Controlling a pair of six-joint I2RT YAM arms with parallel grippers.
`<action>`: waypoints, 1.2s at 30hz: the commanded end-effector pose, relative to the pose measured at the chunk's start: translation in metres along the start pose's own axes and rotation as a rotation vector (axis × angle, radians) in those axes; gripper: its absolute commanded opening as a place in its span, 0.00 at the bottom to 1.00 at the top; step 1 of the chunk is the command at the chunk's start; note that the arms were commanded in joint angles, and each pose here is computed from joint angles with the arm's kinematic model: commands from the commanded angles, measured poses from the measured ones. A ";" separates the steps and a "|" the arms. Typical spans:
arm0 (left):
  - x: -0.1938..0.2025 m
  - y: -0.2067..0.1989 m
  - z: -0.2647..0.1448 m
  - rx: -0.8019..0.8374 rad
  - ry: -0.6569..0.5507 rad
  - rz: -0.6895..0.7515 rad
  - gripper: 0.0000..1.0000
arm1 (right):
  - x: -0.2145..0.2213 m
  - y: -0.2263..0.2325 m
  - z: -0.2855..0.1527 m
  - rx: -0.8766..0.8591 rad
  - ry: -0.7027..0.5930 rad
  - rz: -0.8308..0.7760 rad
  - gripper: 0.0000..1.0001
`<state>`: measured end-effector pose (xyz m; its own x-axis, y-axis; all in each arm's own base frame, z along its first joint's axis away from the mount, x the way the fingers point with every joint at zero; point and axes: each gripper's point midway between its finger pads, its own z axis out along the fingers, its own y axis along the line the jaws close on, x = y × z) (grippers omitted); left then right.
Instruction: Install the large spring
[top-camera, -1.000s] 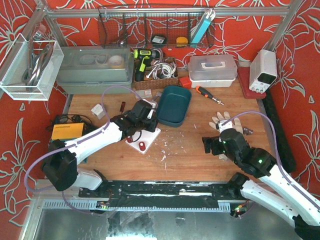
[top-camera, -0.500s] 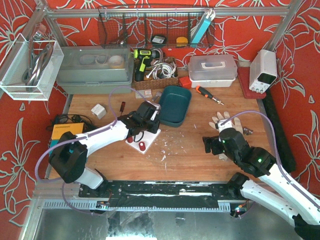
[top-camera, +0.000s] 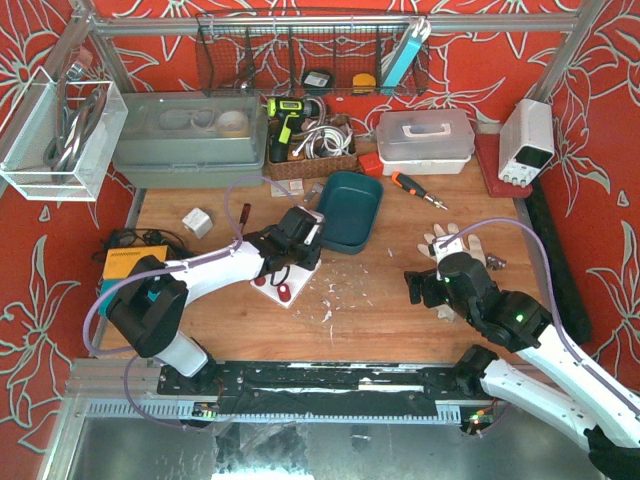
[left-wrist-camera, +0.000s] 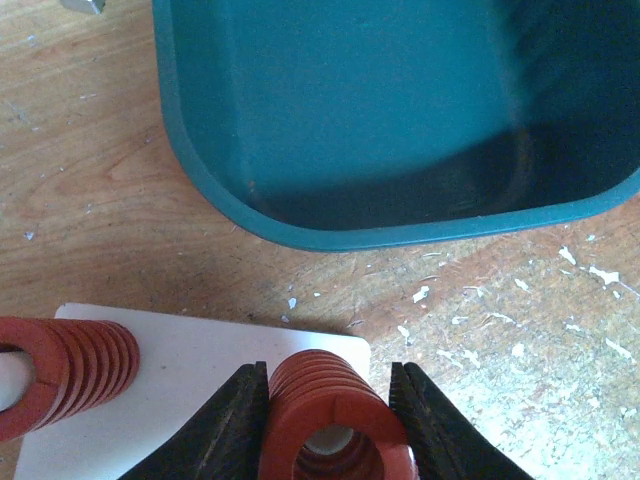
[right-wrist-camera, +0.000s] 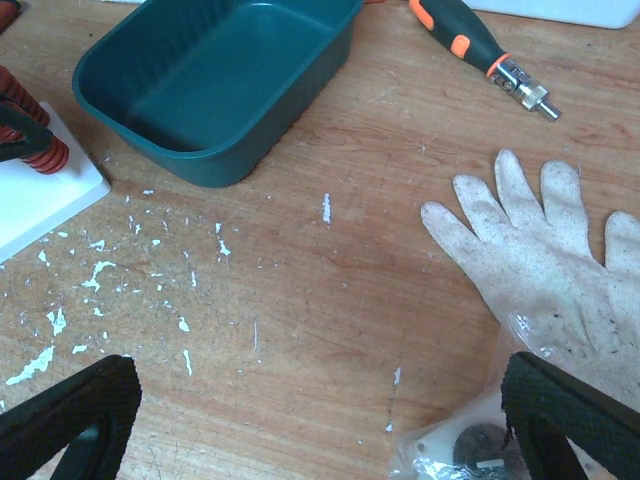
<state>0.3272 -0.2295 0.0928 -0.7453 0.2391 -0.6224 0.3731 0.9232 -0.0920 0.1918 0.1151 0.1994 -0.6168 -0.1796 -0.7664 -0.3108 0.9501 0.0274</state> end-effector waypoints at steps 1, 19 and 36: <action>-0.001 0.000 0.002 -0.008 -0.008 0.013 0.38 | -0.013 0.000 -0.004 0.011 -0.024 -0.012 0.99; -0.051 -0.002 -0.061 0.020 -0.178 -0.128 0.66 | -0.041 -0.014 0.012 0.176 -0.090 -0.093 0.99; -0.067 0.087 -0.101 -0.458 -0.583 0.043 1.00 | -0.075 -0.102 0.074 0.522 -0.289 -0.105 0.99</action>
<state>0.3374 -0.1742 0.1846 -0.4347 0.1443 -0.8889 0.2244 0.9733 0.0483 0.2990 0.0613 0.1956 -0.4373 -0.2808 -0.8543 0.0310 0.9447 -0.3264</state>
